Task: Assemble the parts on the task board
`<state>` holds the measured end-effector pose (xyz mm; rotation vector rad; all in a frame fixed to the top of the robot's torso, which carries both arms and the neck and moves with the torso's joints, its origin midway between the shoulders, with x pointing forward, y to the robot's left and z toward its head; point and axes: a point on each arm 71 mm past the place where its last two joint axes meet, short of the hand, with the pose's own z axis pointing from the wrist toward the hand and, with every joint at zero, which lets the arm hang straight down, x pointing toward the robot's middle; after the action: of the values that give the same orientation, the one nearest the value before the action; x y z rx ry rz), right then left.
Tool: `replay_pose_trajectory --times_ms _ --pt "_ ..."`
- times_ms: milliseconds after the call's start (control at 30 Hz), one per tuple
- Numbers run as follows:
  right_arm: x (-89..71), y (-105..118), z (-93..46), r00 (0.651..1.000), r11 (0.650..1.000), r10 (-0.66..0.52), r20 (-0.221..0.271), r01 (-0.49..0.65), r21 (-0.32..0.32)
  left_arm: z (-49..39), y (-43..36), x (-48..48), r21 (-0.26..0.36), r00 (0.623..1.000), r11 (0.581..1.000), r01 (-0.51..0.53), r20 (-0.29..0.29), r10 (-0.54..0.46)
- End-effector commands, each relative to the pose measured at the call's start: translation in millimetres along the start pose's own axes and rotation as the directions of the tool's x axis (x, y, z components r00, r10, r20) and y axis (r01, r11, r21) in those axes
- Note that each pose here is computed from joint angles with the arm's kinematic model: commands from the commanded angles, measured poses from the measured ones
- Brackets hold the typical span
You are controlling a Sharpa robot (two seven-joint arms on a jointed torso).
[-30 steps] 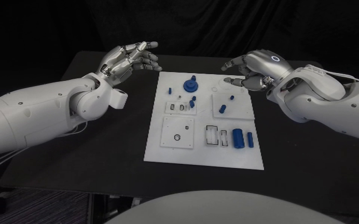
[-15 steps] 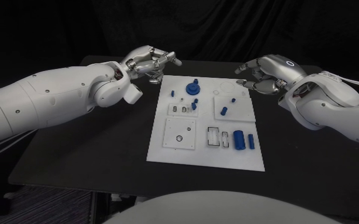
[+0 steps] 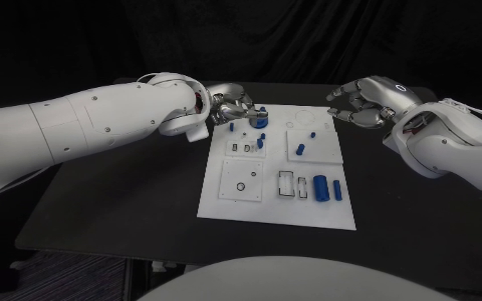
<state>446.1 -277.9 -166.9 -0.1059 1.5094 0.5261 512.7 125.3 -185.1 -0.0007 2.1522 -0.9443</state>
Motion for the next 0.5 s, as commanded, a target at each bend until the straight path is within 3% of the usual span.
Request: replay_pose_trajectory --times_ms 33,167,500 --pt "0.7 -1 0.9 1.0 0.999 0.017 0.013 -0.018 0.027 1.3 7.9 5.5 -0.237 0.993 0.965 -0.112 -0.073 0.097" --pt "0.2 1 3.0 0.999 0.999 0.033 0.033 -0.033 0.017 2.0 3.8 12.1 -0.293 0.989 0.947 -0.134 -0.099 0.109" --pt "0.7 0 6.6 0.998 0.999 0.045 0.048 -0.046 0.015 2.3 -4.2 20.1 -0.357 0.989 0.923 -0.142 -0.088 0.118"
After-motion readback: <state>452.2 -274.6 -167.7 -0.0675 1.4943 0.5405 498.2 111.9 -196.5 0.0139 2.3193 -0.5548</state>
